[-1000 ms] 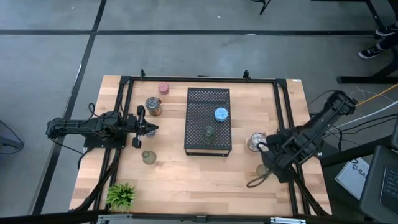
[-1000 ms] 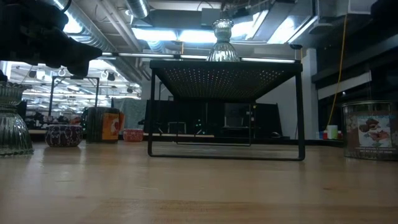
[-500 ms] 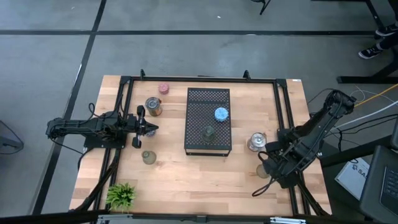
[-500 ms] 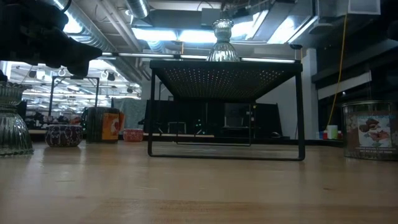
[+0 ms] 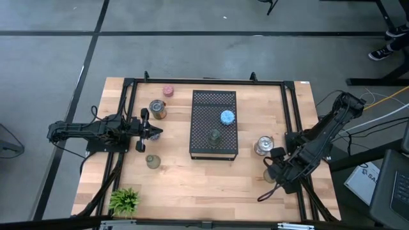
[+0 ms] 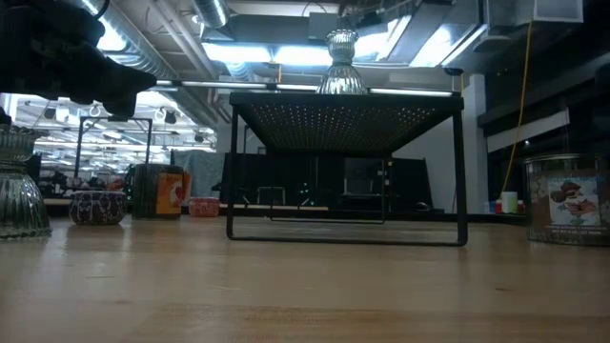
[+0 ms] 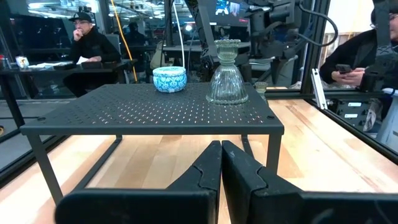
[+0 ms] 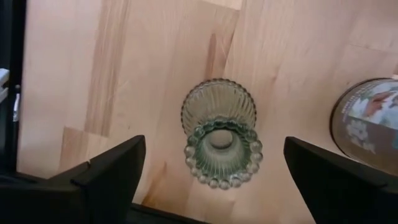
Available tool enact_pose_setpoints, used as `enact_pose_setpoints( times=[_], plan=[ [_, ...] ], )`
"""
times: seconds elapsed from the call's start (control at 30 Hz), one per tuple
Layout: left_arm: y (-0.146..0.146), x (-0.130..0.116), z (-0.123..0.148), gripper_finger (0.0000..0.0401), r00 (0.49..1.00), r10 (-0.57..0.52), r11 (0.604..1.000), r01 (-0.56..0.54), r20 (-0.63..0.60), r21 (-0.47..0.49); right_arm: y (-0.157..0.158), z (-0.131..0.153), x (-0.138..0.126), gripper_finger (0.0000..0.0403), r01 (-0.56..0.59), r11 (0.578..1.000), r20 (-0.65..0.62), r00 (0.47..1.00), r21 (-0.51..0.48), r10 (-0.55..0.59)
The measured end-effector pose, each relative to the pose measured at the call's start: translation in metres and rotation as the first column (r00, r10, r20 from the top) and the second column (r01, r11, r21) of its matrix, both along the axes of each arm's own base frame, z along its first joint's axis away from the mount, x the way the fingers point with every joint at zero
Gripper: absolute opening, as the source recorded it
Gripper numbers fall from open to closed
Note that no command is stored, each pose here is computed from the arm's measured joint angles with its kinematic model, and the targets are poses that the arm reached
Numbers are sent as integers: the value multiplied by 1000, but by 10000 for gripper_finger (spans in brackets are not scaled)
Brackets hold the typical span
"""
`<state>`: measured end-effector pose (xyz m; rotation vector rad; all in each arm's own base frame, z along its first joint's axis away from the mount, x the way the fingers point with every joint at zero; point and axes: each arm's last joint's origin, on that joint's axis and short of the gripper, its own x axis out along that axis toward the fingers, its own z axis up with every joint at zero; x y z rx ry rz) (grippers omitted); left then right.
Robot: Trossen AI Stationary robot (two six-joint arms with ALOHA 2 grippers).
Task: Pick & Place candle stick holders
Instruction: Put the bottom right glass candle holder on the shelf aligned with the other glass candle holder
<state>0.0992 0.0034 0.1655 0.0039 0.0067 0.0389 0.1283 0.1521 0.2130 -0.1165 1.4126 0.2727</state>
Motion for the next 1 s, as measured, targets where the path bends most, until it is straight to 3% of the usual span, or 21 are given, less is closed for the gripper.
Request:
enact_pose_setpoints(
  times=[0.43,1.0],
  plan=[
    [0,0,0,6,1000,0,1000,0,0,0,1,-20,1,378,5,1000,-20,1000,-22,-6],
    [0,0,0,6,1000,0,1000,0,0,0,1,-20,2,283,8,1000,-9,1000,-20,-8]
  ],
)
